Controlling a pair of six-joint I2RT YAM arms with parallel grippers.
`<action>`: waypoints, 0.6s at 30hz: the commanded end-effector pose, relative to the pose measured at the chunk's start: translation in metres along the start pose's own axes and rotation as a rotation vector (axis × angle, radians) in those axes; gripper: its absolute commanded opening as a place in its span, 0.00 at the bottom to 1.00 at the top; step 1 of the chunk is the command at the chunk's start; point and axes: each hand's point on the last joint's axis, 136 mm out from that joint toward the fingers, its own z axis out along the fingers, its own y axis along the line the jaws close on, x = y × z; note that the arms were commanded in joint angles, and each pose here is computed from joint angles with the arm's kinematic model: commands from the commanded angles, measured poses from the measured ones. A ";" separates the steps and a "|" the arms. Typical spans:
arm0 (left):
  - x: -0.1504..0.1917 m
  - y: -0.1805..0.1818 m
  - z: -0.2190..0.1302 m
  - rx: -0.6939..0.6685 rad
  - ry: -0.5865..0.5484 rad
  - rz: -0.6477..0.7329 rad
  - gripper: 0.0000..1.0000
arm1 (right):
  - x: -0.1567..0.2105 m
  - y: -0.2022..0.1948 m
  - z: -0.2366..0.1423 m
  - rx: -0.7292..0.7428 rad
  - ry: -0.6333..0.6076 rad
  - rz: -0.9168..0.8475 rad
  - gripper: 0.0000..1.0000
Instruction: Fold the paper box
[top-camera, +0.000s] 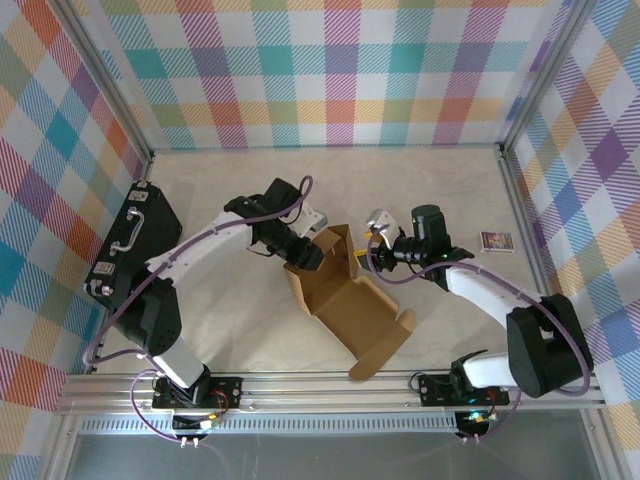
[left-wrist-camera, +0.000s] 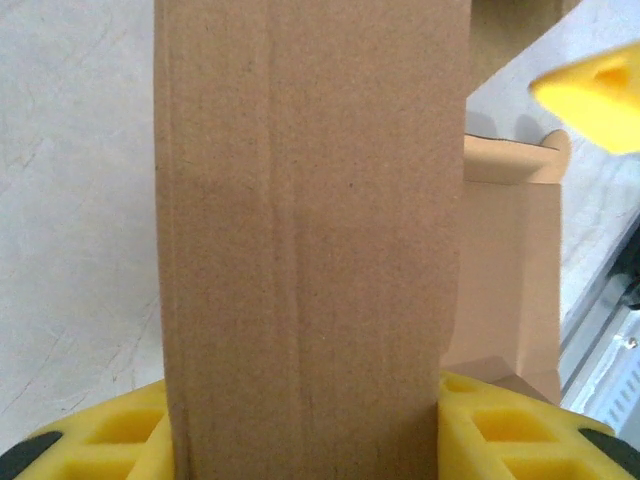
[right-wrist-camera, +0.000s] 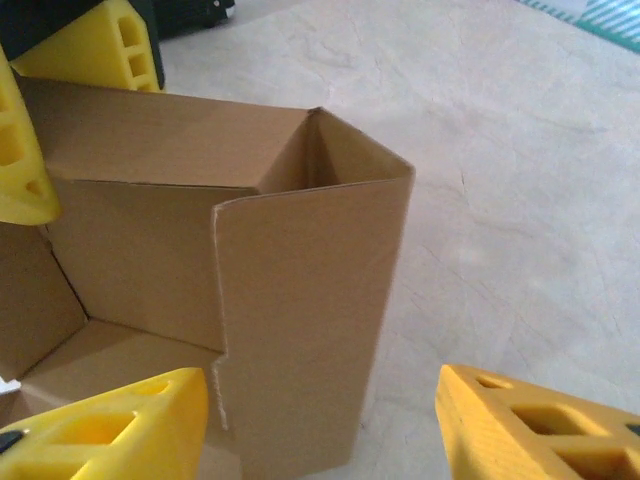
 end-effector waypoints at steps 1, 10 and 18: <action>-0.004 0.001 -0.001 -0.014 0.009 0.042 0.45 | -0.017 -0.001 0.005 -0.054 -0.070 -0.094 0.60; -0.011 0.015 0.007 -0.067 0.011 0.020 0.45 | -0.012 -0.011 0.030 -0.164 -0.037 -0.106 0.58; -0.016 0.024 0.001 -0.127 0.008 0.036 0.44 | -0.014 -0.010 0.031 -0.362 -0.006 -0.146 0.59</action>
